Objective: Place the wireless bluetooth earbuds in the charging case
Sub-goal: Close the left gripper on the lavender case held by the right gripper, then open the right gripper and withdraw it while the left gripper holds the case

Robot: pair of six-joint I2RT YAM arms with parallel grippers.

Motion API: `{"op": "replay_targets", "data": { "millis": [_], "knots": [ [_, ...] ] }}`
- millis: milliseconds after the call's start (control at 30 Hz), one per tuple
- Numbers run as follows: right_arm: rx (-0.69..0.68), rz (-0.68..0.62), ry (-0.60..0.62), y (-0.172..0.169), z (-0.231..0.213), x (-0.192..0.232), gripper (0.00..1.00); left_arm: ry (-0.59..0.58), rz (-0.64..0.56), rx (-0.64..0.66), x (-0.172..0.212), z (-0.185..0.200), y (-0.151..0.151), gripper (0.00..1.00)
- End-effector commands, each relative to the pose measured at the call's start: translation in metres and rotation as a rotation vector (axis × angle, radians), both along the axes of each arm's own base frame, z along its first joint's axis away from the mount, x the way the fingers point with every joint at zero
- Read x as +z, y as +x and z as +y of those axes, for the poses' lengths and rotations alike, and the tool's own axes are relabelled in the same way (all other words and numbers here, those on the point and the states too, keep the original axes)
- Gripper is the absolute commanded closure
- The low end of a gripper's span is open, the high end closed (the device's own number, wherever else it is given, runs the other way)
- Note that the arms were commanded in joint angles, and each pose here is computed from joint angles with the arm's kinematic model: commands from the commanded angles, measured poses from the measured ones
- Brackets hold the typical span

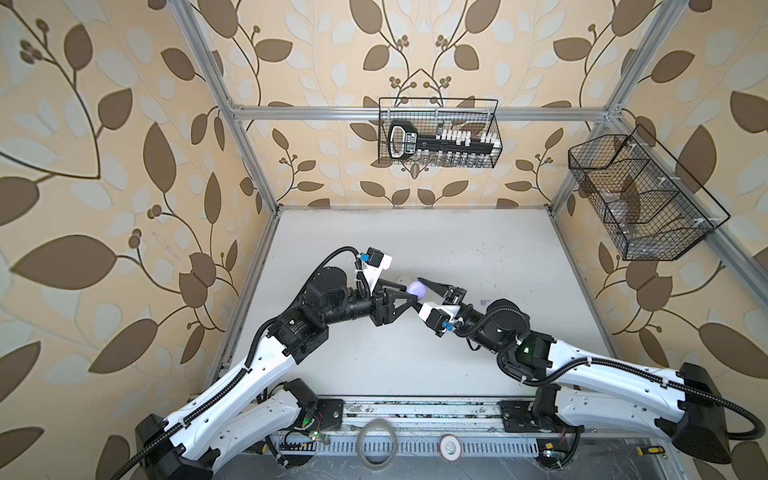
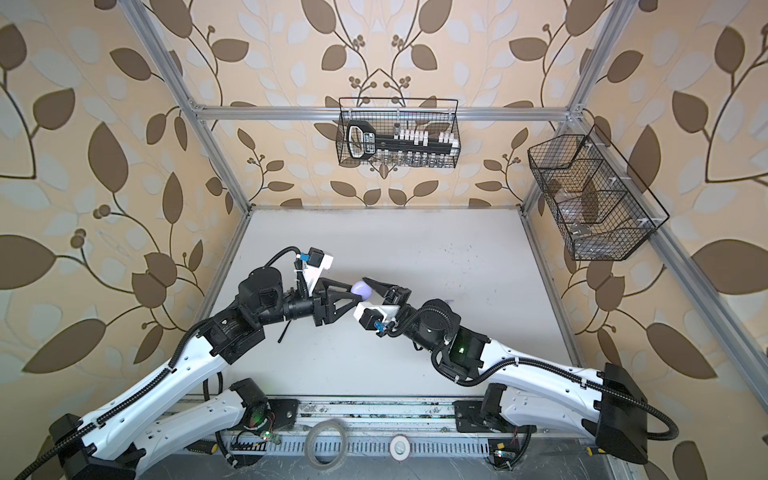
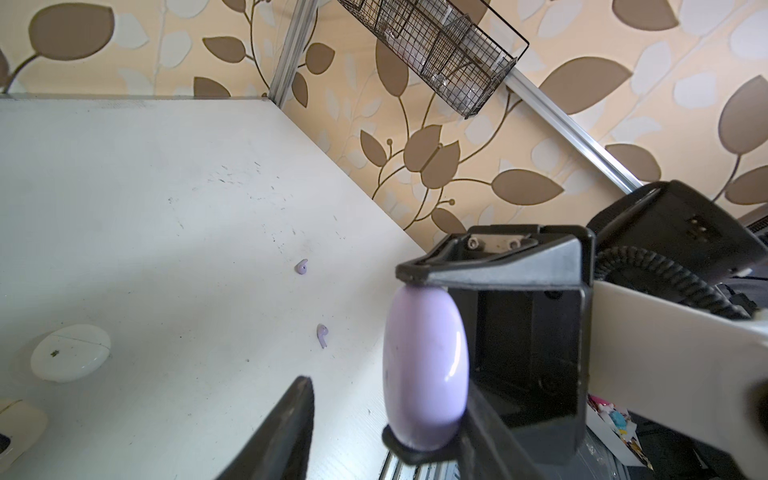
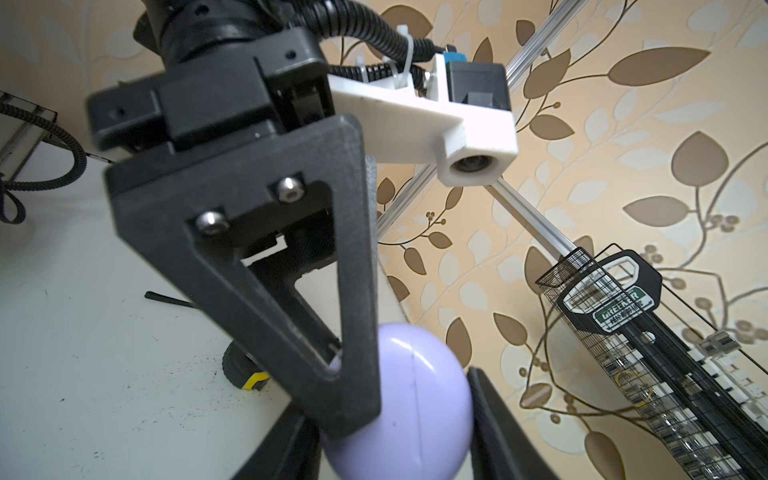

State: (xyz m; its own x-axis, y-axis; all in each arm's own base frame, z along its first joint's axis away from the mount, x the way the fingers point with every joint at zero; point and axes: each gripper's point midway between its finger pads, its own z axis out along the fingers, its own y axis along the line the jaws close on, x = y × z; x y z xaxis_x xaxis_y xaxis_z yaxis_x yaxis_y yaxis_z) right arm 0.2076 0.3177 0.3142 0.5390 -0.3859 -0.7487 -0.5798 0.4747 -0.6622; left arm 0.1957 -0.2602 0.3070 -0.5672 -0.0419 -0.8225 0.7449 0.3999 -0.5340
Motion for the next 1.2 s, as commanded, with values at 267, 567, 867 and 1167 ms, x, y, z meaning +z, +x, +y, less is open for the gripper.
{"op": "replay_targets", "data": {
  "millis": [267, 567, 867, 1167],
  "knots": [
    [0.020, -0.067, 0.077, -0.005, 0.006, 0.038, 0.80, -0.022, -0.025, -0.024, 0.011, -0.011, 0.004, 0.59],
    [0.033, -0.056, 0.100, -0.007, 0.006, 0.044, 0.78, -0.031, -0.044, -0.049, 0.012, -0.012, 0.000, 0.92],
    [0.118, 0.077, 0.157, -0.029, -0.009, 0.041, 0.34, 0.050, -0.238, -0.084, -0.001, -0.007, -0.006, 1.00],
    [0.139, 0.161, 0.239, -0.031, -0.032, 0.041, 0.47, 0.140, -0.452, -0.193, -0.023, -0.006, -0.021, 1.00]
  ]
}}
